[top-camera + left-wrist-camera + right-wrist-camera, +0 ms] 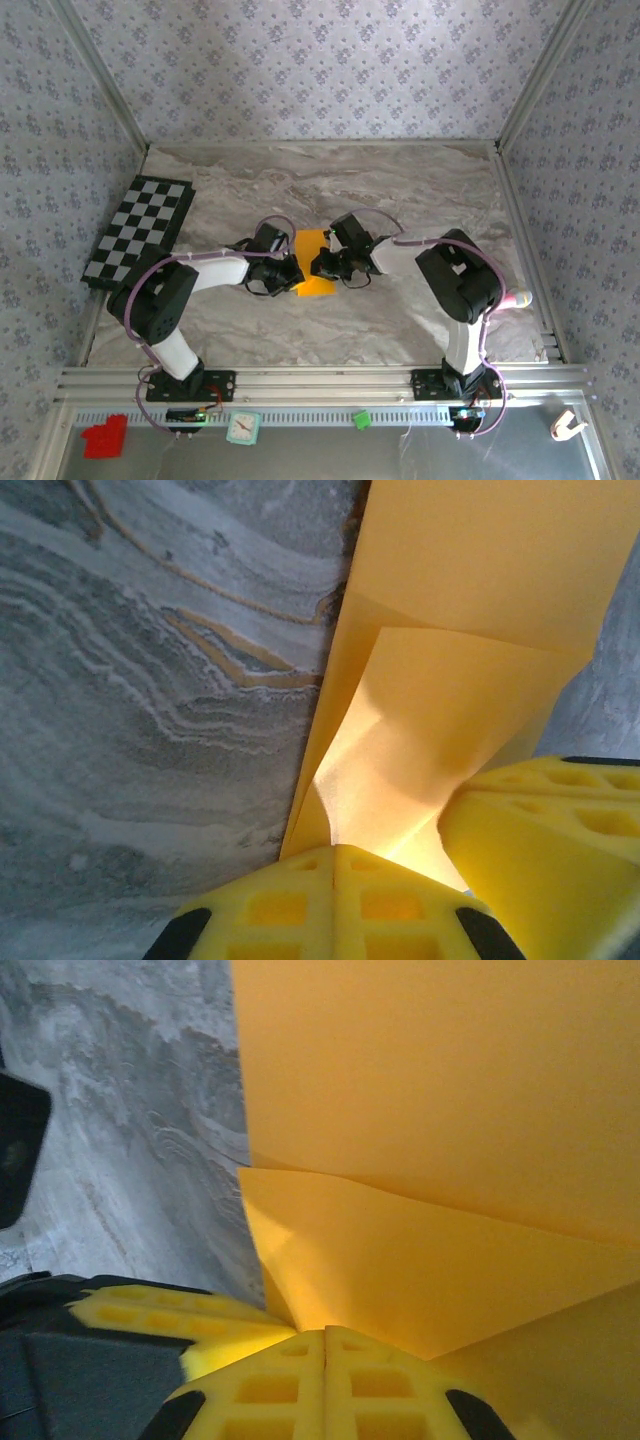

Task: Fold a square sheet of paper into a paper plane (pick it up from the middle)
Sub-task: Fold the triangle a second time at the center of the table.

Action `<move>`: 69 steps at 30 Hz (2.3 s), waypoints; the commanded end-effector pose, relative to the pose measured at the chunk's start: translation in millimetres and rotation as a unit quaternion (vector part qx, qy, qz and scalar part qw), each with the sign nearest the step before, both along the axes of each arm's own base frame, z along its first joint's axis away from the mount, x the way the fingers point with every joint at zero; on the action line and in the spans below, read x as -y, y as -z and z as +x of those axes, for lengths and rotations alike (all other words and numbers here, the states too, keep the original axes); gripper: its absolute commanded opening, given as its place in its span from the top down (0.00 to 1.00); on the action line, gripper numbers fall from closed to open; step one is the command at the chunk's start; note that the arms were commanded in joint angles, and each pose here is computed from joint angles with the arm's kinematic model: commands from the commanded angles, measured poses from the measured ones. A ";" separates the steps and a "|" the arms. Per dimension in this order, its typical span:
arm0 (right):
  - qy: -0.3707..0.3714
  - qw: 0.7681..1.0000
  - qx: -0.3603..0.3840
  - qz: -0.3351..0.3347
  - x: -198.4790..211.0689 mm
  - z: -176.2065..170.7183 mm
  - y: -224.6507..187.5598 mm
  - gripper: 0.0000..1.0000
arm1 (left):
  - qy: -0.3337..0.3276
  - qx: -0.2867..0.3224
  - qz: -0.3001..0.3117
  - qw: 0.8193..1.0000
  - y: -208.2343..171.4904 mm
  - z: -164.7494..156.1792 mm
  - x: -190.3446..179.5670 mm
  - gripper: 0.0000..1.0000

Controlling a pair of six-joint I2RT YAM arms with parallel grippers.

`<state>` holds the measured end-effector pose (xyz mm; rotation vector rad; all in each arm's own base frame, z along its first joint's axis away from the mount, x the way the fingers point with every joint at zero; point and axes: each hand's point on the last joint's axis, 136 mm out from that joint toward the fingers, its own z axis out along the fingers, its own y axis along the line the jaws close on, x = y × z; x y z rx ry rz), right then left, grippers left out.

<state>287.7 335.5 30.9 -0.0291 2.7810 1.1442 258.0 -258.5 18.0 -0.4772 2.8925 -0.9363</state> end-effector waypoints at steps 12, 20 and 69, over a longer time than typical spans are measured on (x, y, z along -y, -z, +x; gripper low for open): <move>0.047 0.996 -0.025 -0.069 47.7 31.5 27.3 0.98 | -0.004 -0.088 0.079 0.993 39.3 -39.5 -31.8 1.00; 0.079 0.994 -0.009 -0.073 79.8 66.1 9.4 0.97 | 0.010 -0.055 0.046 0.997 20.9 -25.8 -17.4 1.00; 0.103 0.992 -0.073 0.019 9.9 11.4 -1.3 0.65 | -0.049 -0.014 0.017 0.999 15.3 17.4 -21.6 0.82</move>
